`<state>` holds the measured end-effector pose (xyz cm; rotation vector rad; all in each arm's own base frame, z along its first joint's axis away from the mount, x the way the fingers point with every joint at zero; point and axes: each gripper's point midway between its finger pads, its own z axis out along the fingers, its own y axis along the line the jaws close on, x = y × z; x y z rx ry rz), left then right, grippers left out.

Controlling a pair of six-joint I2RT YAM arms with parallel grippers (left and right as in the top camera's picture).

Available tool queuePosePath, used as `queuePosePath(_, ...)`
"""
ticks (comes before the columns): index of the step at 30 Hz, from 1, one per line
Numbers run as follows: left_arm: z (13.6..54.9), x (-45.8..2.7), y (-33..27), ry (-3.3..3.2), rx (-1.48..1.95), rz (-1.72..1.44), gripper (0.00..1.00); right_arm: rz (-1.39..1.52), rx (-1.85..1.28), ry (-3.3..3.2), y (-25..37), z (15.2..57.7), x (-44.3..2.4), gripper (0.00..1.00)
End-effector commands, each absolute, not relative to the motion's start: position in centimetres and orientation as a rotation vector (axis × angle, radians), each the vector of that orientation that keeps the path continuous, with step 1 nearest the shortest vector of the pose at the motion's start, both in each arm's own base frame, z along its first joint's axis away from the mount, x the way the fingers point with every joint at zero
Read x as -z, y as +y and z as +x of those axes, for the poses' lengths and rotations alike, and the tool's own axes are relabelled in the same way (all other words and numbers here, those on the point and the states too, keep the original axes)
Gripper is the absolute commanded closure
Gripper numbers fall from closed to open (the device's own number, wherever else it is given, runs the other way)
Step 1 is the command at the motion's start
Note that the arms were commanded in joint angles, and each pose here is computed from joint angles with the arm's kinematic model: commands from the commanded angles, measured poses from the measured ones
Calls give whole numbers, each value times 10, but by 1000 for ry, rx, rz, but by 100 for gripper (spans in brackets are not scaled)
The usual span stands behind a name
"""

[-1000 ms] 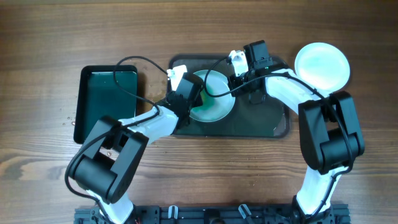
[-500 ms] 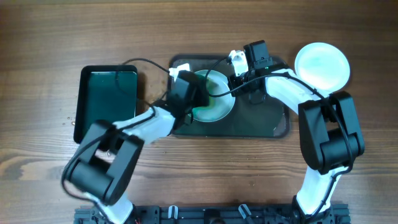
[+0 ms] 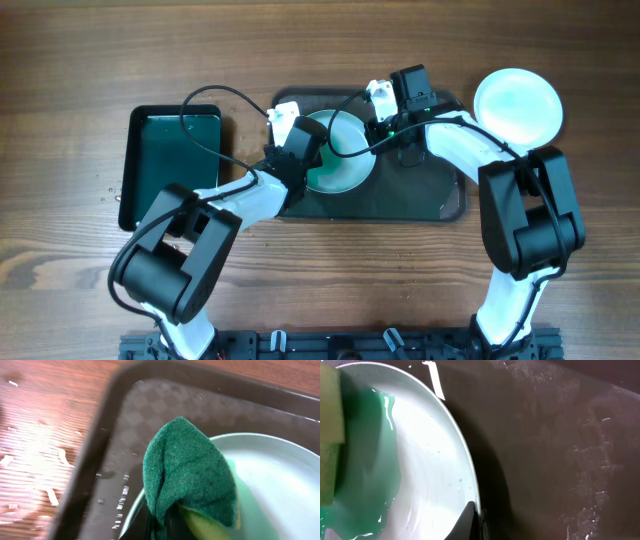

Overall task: Clean dirty plates on tray and stack at the side
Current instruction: 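Scrub the last plate with the sponge in the left gripper, then return left gripper with sponge to the black tray, then lift the last plate with right gripper and stack it on the side plates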

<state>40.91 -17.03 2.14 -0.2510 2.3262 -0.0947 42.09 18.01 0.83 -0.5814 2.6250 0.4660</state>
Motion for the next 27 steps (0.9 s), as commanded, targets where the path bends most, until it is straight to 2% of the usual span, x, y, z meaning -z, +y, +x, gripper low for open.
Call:
queuePosePath(1,417,-59,-139,2214,-16,-306,96,-559,-416,2654,170,424,1,95)
queuePosePath(5,415,-120,-171,2147,291,-273,96,-553,-422,2655,171,424,1,95)
queuePosePath(9,415,-167,-139,2045,263,-353,96,-553,-421,2635,172,427,-5,96)
queuePosePath(13,412,-154,-74,2098,112,-496,96,-560,-391,2561,171,437,-29,96)
queuePosePath(20,385,-117,14,2234,-111,-707,96,-600,-88,2388,143,458,-95,96)
queuePosePath(23,379,-112,31,2246,-147,-758,96,-657,120,2278,134,464,-130,95)
queuePosePath(27,375,-110,49,2242,-176,-811,96,-785,601,2106,122,467,-171,96)
